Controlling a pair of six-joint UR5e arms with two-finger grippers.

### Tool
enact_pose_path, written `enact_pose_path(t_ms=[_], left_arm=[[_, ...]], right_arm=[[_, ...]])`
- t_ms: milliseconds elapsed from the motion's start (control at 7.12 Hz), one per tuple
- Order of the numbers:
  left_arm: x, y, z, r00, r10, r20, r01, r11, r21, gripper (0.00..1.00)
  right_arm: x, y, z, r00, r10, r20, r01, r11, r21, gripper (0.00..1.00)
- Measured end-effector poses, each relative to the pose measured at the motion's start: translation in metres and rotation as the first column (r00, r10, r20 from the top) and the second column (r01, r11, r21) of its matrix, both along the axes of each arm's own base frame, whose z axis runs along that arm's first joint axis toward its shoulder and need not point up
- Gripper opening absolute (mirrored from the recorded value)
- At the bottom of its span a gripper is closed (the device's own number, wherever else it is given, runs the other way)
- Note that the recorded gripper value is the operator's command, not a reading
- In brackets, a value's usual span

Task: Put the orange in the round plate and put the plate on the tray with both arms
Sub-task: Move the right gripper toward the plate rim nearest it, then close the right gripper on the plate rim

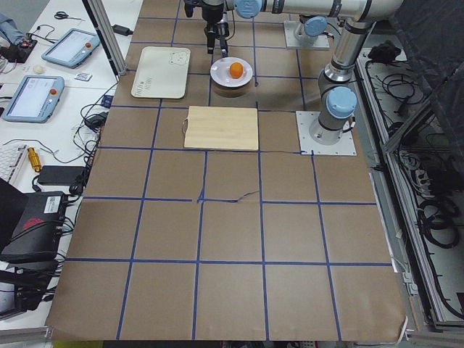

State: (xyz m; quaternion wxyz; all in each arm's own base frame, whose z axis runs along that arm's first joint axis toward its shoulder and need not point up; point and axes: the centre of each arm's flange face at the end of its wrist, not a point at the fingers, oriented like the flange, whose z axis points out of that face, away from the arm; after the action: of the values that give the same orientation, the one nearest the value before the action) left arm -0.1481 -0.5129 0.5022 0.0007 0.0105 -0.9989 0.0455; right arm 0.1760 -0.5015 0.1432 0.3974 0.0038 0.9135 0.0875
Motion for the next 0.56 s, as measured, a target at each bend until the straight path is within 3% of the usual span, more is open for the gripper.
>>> enact_pose_path(t_ms=[281,421,561], left_arm=[[0.0006,-0.0002,0.0000,1.000,0.001,0.000,-0.001,1.000,0.000,1.00],[0.0007,-0.0002,0.0000,1.000,0.001,0.000,-0.001,1.000,0.000,1.00],[0.0008,-0.0002,0.0000,1.000,0.001,0.001,-0.001,1.000,0.000,1.00]], right_arm=[[0.0117,0.0036,-0.0008,1.000,0.022,-0.002,-0.022,1.000,-0.004,0.79],[0.0136,0.0041,-0.0006,1.000,0.025,-0.001,-0.025,1.000,-0.005,0.65],[0.0146,0.0043,-0.0003,1.000,0.026,-0.001,-0.026,1.000,-0.005,0.58]])
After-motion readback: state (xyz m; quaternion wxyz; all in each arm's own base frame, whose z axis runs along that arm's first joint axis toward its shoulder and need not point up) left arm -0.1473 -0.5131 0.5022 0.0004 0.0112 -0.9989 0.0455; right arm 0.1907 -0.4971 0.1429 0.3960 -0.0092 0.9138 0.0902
